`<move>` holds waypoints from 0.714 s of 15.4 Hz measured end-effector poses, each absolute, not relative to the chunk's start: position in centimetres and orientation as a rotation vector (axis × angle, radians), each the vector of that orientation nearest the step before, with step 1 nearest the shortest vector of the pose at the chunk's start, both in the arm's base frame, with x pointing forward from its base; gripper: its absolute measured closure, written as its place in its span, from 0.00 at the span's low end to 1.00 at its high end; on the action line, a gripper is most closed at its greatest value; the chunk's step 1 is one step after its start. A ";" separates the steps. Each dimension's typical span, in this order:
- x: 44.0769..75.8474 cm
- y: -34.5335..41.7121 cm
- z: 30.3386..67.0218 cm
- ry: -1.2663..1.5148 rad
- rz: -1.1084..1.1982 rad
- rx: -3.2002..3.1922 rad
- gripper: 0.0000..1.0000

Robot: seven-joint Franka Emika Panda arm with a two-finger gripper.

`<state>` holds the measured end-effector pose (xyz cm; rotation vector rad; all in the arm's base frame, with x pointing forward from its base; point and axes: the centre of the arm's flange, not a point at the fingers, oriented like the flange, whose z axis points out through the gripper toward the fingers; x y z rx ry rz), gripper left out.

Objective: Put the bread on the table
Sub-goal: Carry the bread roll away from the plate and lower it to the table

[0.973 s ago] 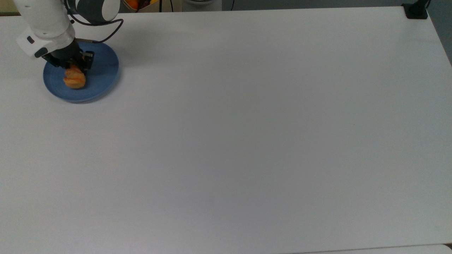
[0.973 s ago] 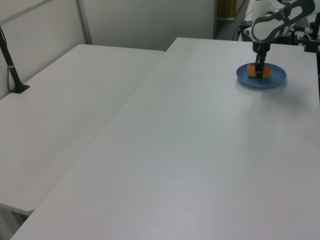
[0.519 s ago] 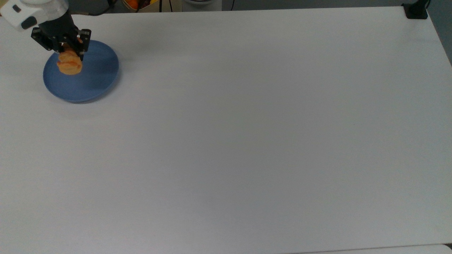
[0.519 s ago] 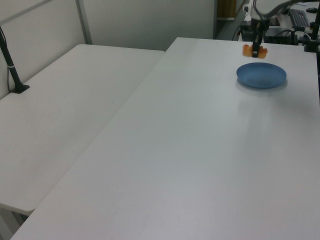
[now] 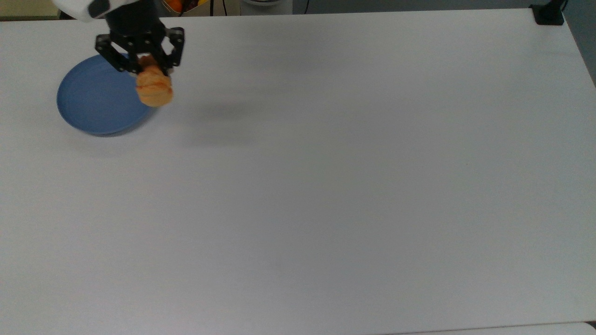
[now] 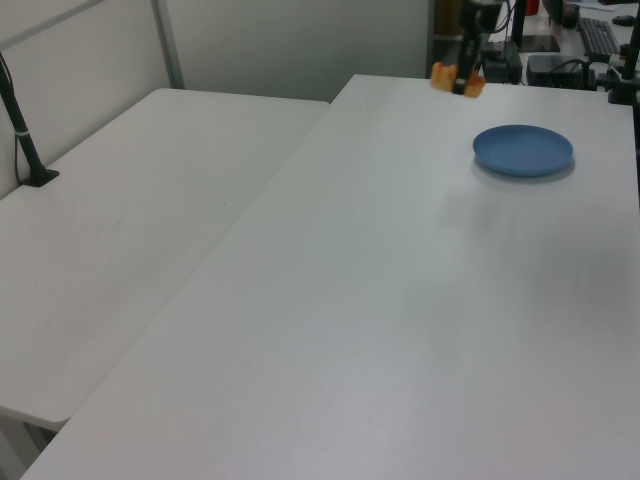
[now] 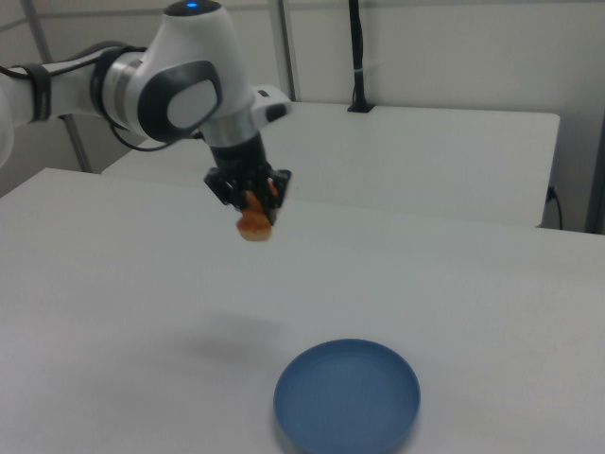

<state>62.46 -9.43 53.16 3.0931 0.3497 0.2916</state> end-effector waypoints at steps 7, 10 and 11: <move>68.4 4.7 47.1 0.379 0.369 3.140 0.60; 70.9 9.2 41.0 0.335 0.490 3.139 0.60; 71.5 10.1 39.0 0.335 0.515 3.137 0.60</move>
